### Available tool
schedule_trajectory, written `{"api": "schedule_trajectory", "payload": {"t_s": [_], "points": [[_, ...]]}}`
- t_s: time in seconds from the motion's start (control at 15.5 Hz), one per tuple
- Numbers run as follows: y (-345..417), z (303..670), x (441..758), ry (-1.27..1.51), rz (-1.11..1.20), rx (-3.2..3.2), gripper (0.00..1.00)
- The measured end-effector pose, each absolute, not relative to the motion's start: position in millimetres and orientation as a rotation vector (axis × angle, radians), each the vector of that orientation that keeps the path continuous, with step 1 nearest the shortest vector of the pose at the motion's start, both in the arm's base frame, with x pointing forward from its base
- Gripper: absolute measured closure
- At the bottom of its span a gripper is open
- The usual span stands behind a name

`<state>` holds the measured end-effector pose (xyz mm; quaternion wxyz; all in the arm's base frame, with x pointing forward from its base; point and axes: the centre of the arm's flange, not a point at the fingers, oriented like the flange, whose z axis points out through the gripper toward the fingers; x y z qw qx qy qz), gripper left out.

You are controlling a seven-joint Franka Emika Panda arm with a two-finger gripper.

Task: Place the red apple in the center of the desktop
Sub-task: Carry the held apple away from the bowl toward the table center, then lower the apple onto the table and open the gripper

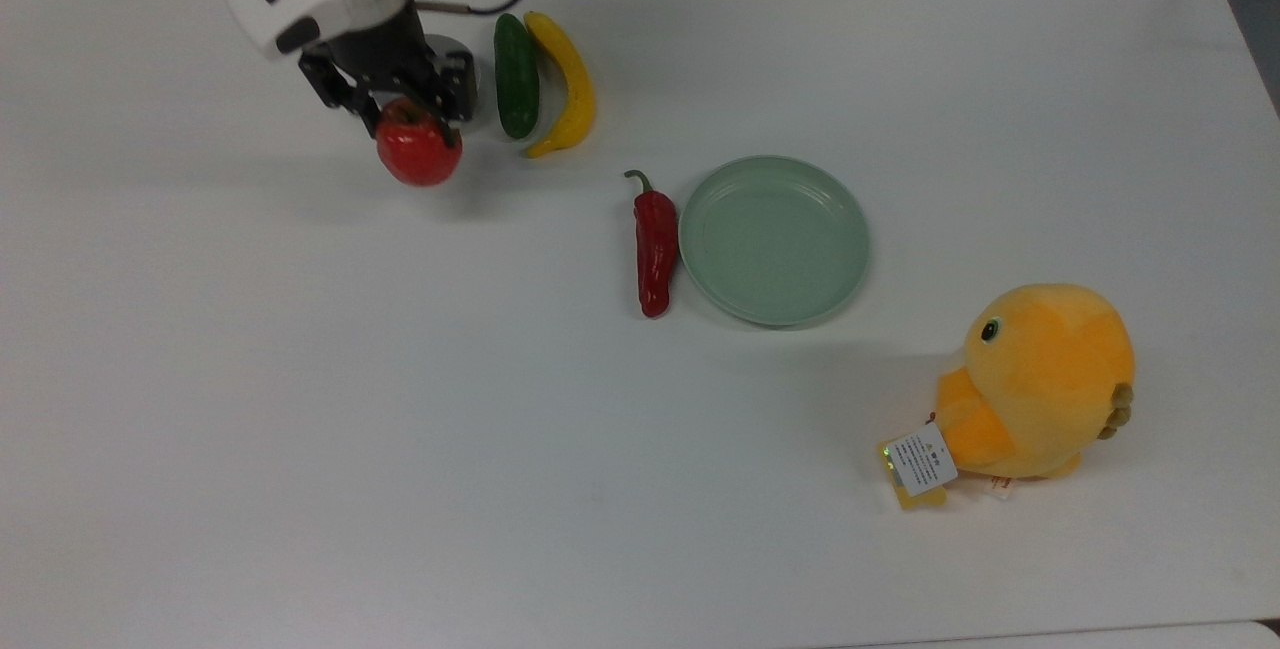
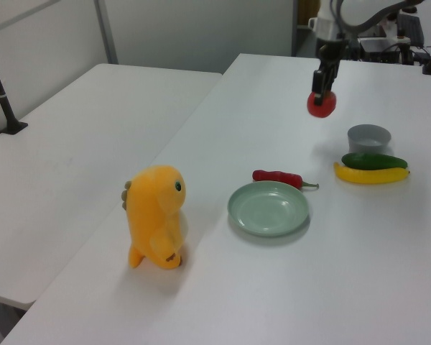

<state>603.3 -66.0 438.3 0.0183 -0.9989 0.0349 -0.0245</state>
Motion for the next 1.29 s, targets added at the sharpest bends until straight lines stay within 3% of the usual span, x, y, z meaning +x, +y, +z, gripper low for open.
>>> {"api": "schedule_trajectory", "payload": {"t_s": [0.45, 1.09, 1.29], "points": [[-22.8, 390.2, 643.3, 0.249, -0.174, -3.085, 0.3], [0.3, 354.2, 648.0, 0.223, -0.104, -3.122, 0.29], [0.1, 355.4, 649.7, 0.224, -0.11, -3.123, 0.05]]}}
